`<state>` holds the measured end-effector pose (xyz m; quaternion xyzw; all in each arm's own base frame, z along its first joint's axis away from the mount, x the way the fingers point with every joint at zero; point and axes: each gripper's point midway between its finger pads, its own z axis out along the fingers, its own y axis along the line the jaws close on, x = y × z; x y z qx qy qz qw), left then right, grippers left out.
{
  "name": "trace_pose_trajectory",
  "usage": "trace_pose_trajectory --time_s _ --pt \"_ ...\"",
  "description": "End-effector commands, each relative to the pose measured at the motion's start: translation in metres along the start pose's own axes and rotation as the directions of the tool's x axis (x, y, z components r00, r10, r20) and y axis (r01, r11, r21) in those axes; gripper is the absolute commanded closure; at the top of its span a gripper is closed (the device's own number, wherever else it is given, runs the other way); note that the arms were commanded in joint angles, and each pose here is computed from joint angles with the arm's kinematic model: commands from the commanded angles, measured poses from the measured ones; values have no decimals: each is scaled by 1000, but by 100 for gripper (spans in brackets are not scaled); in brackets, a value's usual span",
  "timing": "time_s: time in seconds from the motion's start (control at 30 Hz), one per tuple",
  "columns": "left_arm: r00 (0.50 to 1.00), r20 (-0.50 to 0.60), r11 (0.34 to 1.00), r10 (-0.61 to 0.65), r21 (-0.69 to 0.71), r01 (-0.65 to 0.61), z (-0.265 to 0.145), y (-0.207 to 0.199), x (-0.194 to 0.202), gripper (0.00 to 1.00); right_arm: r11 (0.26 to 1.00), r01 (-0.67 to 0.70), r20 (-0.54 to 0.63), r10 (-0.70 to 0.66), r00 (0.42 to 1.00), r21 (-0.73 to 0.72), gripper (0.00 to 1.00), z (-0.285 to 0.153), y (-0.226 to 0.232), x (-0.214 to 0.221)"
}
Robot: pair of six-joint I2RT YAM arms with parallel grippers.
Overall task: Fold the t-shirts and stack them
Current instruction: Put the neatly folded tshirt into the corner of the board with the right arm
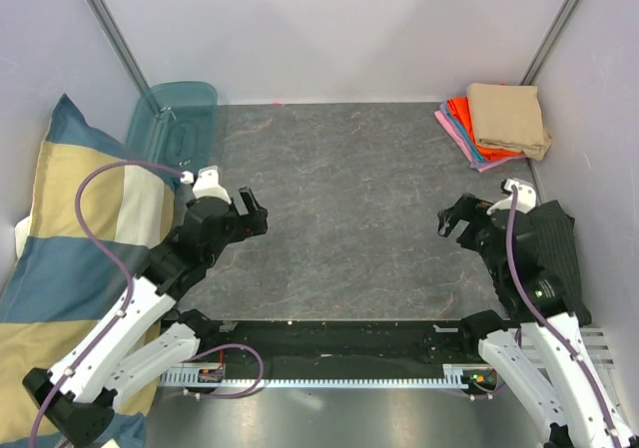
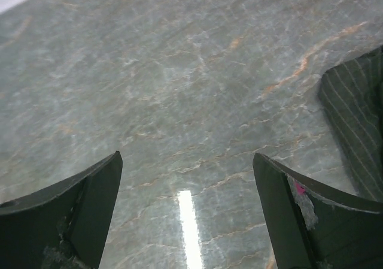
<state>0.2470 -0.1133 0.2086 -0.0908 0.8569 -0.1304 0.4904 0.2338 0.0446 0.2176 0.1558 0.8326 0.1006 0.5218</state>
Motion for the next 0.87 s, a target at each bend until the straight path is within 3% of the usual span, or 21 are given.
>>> trace_pose_trajectory --time_s 0.0,0.27,0.83 --pt "999 49 999 -23 -31 25 -14 20 2 0 996 -50 7 50 999 -78 2 -14 10 3" --pt "994 57 991 -96 -84 100 -24 44 21 0 991 -30 -18 28 999 -130 2 -13 18 10" --pt "993 50 985 -105 -131 110 -24 53 26 0 991 -25 -3 25 1000 -133 2 -14 18 6"
